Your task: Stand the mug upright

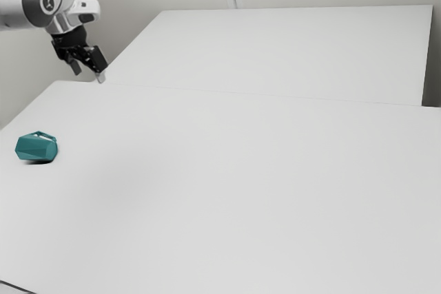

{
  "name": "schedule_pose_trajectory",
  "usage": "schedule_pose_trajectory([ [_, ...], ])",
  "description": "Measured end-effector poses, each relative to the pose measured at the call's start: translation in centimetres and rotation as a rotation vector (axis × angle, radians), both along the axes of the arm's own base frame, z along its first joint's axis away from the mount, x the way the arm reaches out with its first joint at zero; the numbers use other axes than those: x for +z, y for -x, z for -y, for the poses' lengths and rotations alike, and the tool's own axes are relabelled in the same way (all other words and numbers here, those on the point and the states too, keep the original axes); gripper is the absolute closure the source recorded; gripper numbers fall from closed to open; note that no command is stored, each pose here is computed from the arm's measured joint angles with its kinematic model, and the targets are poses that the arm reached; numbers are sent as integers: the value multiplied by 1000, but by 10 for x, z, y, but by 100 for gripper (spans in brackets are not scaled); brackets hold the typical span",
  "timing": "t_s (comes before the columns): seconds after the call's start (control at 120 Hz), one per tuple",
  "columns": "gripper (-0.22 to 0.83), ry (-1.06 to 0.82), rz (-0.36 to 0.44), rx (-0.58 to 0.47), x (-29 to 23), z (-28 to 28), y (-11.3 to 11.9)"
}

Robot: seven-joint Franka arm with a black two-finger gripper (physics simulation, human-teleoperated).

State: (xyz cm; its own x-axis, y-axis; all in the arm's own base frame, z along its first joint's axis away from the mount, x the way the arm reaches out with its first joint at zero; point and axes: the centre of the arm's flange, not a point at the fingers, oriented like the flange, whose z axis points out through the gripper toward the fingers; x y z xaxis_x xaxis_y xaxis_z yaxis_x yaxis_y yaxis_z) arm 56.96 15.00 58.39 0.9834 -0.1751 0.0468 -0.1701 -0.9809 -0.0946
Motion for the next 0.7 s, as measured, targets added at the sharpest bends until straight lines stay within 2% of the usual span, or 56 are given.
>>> schedule_pose_trajectory([
  [0.192, 0, -15, 40, 60, 2, -38, -5],
  [0.367, 0, 15, 15, 218, -30, -146, 15],
  [0.525, 0, 41, -7, 273, -67, -215, 17],
  [0.7, 0, 110, 20, 283, -95, -290, 27],
])
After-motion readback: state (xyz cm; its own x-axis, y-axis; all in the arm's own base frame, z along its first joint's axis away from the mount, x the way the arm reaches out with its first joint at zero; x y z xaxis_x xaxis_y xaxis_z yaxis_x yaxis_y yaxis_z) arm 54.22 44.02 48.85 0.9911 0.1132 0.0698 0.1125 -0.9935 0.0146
